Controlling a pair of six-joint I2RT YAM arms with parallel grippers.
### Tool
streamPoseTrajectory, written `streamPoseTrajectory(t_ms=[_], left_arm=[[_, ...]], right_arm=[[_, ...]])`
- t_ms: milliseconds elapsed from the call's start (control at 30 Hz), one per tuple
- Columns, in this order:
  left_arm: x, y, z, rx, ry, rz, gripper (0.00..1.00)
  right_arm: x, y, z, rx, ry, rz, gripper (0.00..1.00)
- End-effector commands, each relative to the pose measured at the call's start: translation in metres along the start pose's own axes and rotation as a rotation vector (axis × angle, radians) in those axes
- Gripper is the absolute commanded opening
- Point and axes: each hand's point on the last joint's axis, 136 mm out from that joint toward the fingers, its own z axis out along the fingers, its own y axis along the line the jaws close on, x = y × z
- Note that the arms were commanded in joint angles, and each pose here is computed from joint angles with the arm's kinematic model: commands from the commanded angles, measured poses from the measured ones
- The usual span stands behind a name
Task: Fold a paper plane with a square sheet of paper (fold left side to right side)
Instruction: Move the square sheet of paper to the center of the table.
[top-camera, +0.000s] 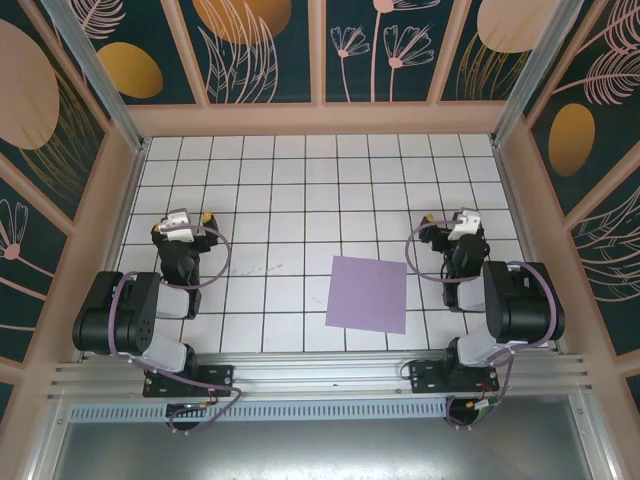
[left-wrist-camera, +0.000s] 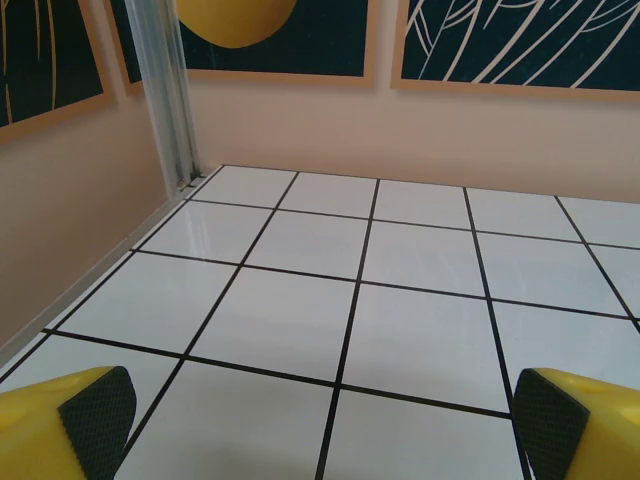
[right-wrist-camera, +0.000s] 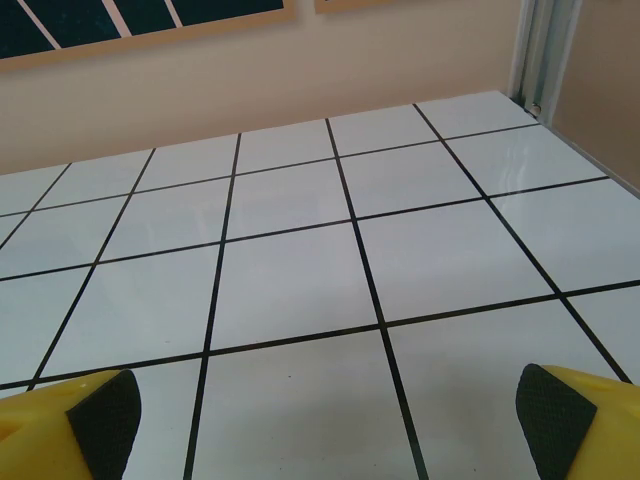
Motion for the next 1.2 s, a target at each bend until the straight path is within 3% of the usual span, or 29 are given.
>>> streamPoseTrajectory(t_ms=[0,633,833,933,1033,1167], left_arm=[[-0.008,0.0,0.003,0.0,-0.027,-0.023,0.99],[-0.009,0.001,0.001,-0.003,-0.031,-0.023,0.99],[-0.036,0.001,-0.006,-0.007,-0.028,-0.031,0.99],[-0.058,-0.004,-0.01,0.02,0.005,-0.139,0.99],[-0.075,-0.013,-0.015,0.056,0.06,-0.367,0.99],[-0.072,-0.06,-0.026,0.286,0.237,-0.581,0.99]], right_arm=[[-0.014,0.002,0.001,-0.014,-0.051,-0.014,0.99],[-0.015,0.001,0.002,-0.008,-0.049,-0.006,0.99],[-0.044,-0.008,-0.002,0.068,0.009,0.062,0.99],[-0.059,0.002,-0.013,0.05,0.07,0.147,0.99],[-0.067,0.022,-0.028,0.026,0.157,0.229,0.99],[-0.049,0.074,-0.054,-0.061,0.344,0.262,0.99]])
